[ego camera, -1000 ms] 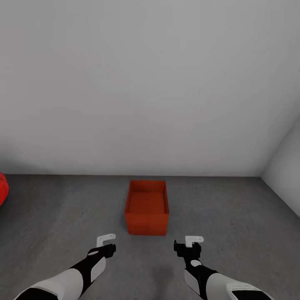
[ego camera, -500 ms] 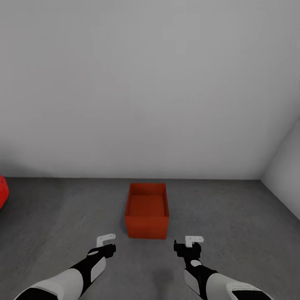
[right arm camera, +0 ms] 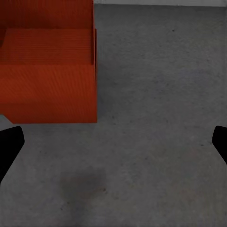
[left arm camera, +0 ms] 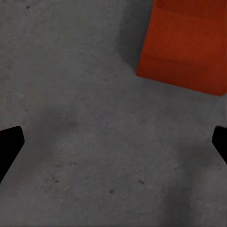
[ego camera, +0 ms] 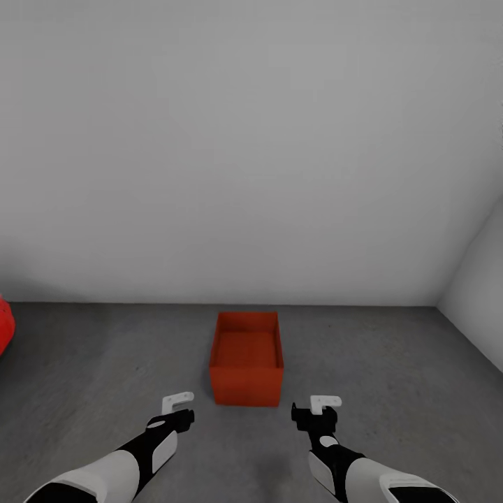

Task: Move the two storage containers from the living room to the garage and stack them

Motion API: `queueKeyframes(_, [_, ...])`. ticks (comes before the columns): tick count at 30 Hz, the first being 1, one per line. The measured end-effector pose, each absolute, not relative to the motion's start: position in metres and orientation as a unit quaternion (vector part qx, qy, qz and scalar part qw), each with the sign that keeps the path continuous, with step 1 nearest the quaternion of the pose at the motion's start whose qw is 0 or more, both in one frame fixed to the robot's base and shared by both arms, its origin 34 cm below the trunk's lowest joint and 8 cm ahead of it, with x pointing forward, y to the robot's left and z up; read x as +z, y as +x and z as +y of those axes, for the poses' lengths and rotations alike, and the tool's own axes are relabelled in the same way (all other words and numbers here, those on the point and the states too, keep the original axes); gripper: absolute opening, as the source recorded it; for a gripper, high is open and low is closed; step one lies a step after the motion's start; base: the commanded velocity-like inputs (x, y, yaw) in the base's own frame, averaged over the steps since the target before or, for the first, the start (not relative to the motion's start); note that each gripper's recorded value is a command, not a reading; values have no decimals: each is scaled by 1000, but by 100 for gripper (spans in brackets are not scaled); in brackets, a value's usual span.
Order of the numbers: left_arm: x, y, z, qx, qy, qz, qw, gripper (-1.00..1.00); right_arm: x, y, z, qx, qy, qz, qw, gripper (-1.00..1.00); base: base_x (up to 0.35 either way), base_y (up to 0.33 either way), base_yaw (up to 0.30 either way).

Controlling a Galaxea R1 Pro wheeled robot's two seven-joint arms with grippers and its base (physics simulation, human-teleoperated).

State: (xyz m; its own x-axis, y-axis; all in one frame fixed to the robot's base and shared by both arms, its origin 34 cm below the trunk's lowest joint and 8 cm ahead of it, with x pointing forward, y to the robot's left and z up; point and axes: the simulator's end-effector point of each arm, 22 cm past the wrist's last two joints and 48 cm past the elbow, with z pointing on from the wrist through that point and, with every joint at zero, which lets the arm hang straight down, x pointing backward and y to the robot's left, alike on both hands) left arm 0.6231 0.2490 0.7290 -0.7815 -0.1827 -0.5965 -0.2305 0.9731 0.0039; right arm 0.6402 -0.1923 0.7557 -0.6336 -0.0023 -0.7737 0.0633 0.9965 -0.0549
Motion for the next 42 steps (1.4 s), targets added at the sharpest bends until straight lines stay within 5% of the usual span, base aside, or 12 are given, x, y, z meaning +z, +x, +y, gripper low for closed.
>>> queueKeyframes(42, [764, 638, 250, 39, -113, 932, 343, 100, 789, 653, -193, -39, 13, 891, 451, 100, 0, 0, 0])
